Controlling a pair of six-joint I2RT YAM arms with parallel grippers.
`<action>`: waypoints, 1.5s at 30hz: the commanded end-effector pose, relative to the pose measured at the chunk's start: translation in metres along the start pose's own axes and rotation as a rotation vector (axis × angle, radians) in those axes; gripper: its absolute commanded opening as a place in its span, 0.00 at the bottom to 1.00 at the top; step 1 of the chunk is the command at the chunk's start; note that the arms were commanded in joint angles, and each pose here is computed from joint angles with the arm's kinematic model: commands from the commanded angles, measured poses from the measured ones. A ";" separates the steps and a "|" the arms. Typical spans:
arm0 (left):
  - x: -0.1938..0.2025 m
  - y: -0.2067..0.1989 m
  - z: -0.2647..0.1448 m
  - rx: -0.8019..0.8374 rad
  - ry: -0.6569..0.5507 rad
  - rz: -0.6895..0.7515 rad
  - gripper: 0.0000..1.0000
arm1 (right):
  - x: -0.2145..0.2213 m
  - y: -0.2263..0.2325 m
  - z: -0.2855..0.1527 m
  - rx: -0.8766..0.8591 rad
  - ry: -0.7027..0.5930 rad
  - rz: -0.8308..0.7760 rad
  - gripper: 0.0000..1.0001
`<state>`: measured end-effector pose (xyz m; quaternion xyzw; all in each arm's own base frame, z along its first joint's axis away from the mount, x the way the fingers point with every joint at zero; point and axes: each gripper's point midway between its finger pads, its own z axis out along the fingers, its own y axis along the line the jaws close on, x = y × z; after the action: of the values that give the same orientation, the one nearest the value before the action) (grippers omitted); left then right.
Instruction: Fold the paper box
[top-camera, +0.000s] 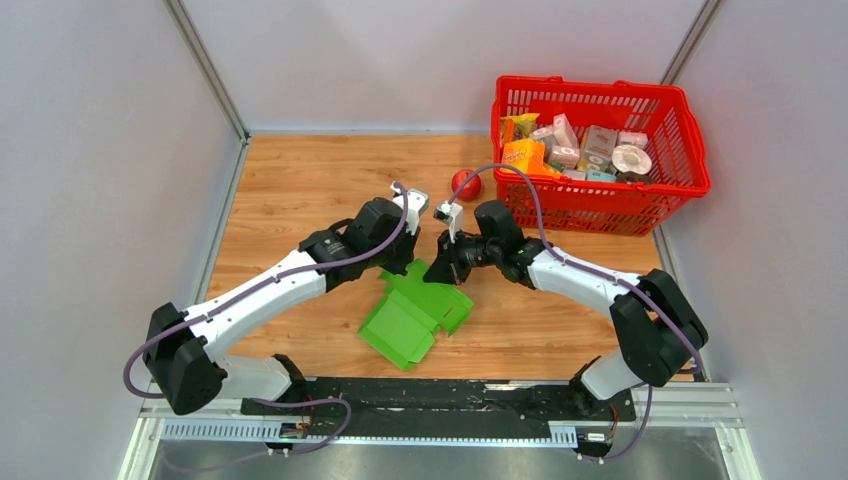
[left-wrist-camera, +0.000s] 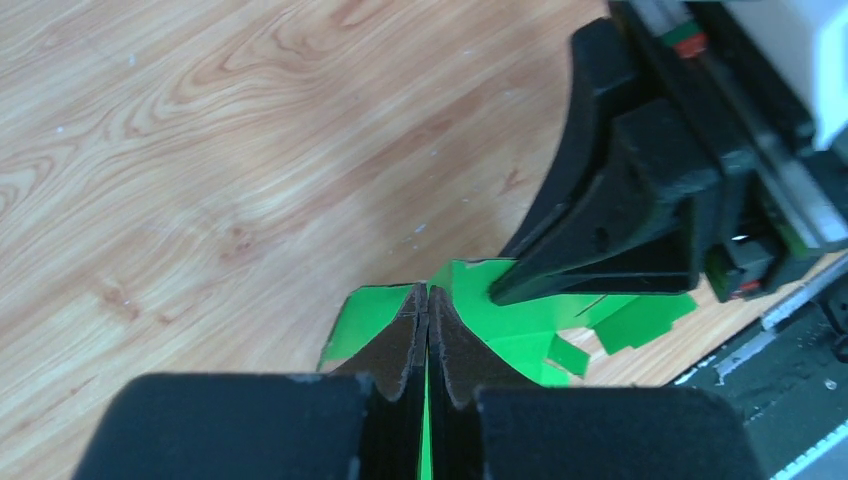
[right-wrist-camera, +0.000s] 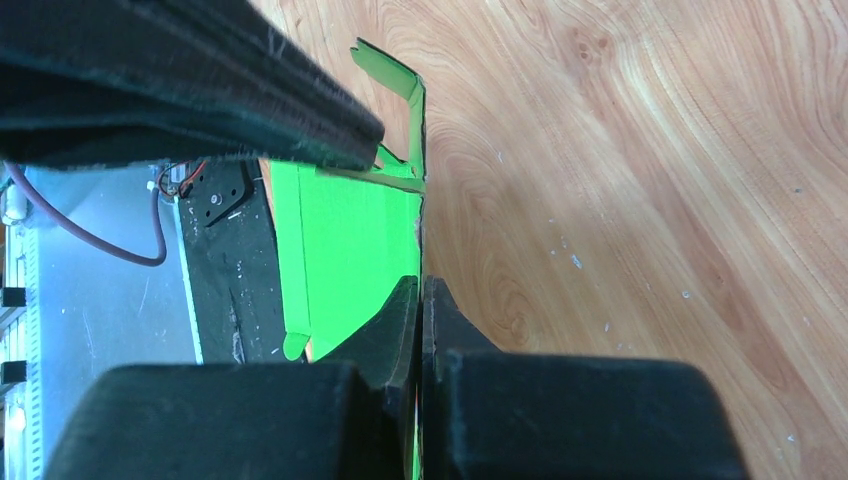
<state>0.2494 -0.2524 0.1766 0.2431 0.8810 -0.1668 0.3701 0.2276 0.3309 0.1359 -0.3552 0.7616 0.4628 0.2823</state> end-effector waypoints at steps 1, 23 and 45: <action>-0.015 -0.022 0.003 0.082 -0.058 -0.022 0.03 | -0.023 0.009 0.001 -0.027 -0.053 -0.042 0.00; 0.014 0.022 -0.047 -0.030 -0.143 -0.123 0.17 | -0.027 0.011 -0.005 -0.012 -0.077 -0.047 0.00; 0.064 0.032 0.005 -0.108 -0.016 -0.151 0.04 | -0.028 0.010 -0.004 -0.005 -0.085 -0.039 0.00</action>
<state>0.2252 -0.1940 0.1199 0.1583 0.9080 -0.1293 0.3658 0.2272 0.3316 0.1389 -0.3432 0.7650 0.4666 0.2816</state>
